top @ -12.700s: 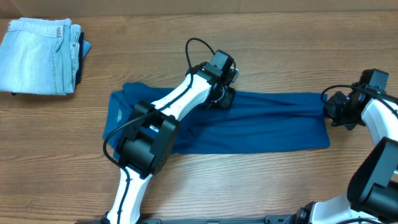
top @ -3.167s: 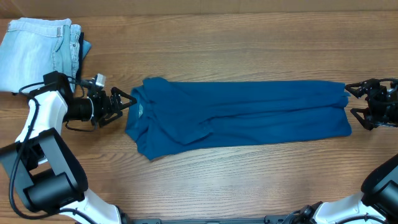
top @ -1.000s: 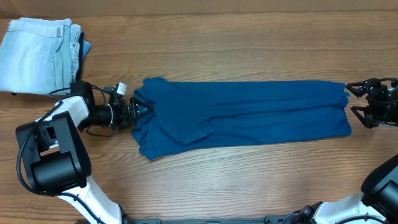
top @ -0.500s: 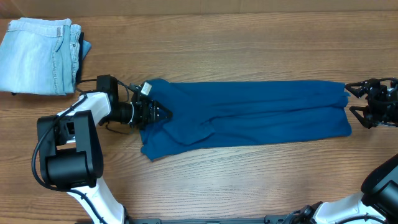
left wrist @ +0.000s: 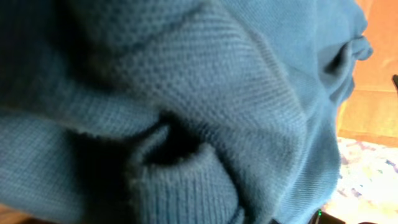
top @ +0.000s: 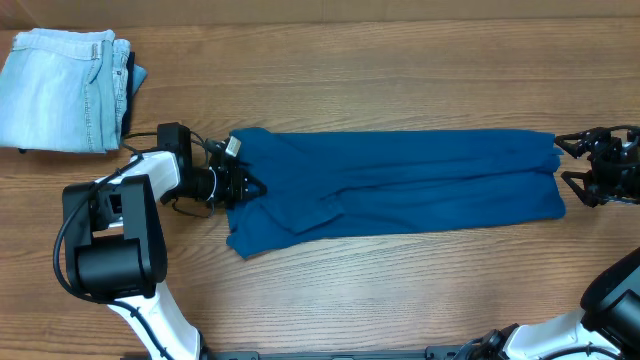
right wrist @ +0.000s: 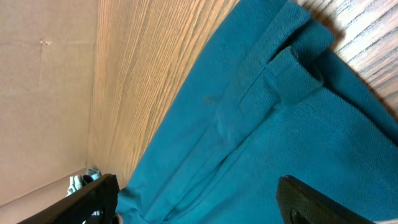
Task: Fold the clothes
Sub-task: 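Lift the left end with the left gripper and carry it rightward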
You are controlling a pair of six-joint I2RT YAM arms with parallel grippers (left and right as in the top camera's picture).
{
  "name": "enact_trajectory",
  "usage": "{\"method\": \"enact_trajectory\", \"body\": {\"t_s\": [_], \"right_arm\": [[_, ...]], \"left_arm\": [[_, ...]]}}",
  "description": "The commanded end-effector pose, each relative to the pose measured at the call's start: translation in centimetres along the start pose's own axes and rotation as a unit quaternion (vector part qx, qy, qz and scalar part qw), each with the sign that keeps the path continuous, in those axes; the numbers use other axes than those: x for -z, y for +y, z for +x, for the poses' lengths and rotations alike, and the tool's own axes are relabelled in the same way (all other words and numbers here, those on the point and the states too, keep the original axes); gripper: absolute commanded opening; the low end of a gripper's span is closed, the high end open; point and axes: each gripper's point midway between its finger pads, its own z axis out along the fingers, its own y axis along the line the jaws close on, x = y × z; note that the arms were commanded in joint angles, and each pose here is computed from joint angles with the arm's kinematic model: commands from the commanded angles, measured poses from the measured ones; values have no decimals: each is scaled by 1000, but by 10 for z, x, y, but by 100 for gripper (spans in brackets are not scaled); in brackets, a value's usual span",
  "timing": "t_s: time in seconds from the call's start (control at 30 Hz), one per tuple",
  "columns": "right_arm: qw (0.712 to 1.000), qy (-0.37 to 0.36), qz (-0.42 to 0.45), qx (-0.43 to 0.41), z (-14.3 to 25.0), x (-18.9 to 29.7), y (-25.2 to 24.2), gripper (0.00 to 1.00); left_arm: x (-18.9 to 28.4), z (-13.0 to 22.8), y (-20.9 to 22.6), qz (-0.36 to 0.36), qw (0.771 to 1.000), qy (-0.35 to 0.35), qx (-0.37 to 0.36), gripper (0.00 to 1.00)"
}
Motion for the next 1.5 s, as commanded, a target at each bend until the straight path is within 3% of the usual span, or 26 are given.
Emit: {"method": "enact_trajectory", "body": {"t_s": [0.0, 0.23, 0.47, 0.67, 1.0, 1.23, 1.47], "right_arm": [[1000, 3, -6, -3, 1, 0, 1, 85], [1000, 3, -6, -3, 2, 0, 1, 85], [1000, 4, -6, -4, 2, 0, 0, 85], [1000, 5, -5, -5, 3, 0, 0, 85], [1000, 7, -5, -7, 4, 0, 0, 85], [1000, 7, -5, -7, 4, 0, 0, 85], [1000, 7, -5, -7, 4, 0, 0, 85]], "left_arm": [[-10, 6, 13, -16, 999, 9, 51, 18], [19, -22, -7, 3, 998, -29, 61, 4], [93, -51, -37, -26, 995, -94, 38, 4], [124, -54, -52, -69, 992, -104, 26, 5], [136, -57, -72, -68, 992, -100, 27, 5], [158, -76, -123, -85, 987, -132, -34, 5], [127, -70, -166, -99, 986, -107, -81, 6]]}}
